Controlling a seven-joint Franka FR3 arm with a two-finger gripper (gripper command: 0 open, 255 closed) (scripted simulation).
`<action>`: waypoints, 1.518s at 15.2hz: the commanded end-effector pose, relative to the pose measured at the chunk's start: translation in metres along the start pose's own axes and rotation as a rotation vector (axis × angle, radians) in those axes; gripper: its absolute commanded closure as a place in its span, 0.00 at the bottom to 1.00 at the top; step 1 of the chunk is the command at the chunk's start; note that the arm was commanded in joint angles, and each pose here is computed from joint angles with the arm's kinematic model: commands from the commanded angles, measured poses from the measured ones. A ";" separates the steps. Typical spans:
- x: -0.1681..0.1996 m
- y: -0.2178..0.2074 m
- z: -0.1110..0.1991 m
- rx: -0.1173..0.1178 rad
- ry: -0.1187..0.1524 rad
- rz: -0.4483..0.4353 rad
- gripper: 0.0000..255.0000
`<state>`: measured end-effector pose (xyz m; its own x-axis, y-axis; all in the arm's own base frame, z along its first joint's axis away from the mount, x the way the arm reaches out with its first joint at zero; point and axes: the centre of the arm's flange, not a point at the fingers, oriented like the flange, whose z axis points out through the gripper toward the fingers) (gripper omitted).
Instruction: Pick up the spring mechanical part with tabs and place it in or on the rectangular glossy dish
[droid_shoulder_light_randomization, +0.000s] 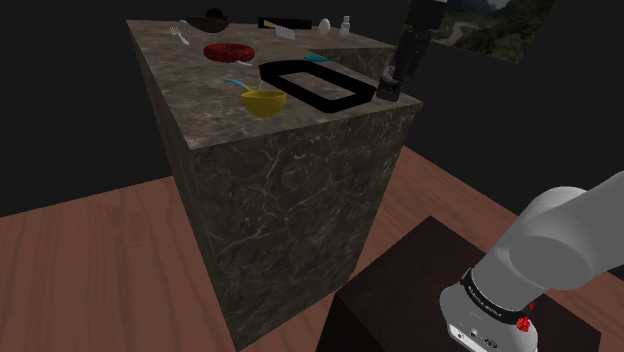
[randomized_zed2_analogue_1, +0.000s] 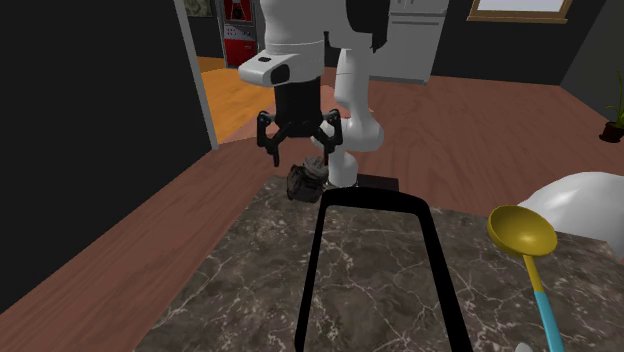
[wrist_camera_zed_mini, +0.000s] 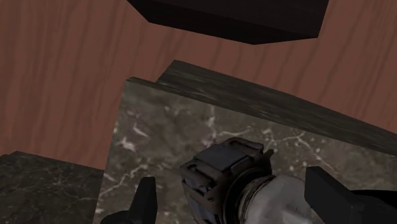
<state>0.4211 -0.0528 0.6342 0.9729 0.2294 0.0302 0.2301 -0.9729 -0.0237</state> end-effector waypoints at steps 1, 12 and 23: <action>0.001 0.007 0.009 -0.024 -0.028 0.005 0.00; 0.009 0.015 0.019 -0.024 -0.030 0.003 1.00; 0.002 0.006 -0.033 -0.024 -0.028 0.005 1.00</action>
<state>0.4234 -0.0581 0.6627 0.9740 0.2264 0.0086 0.2265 -0.9739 -0.0124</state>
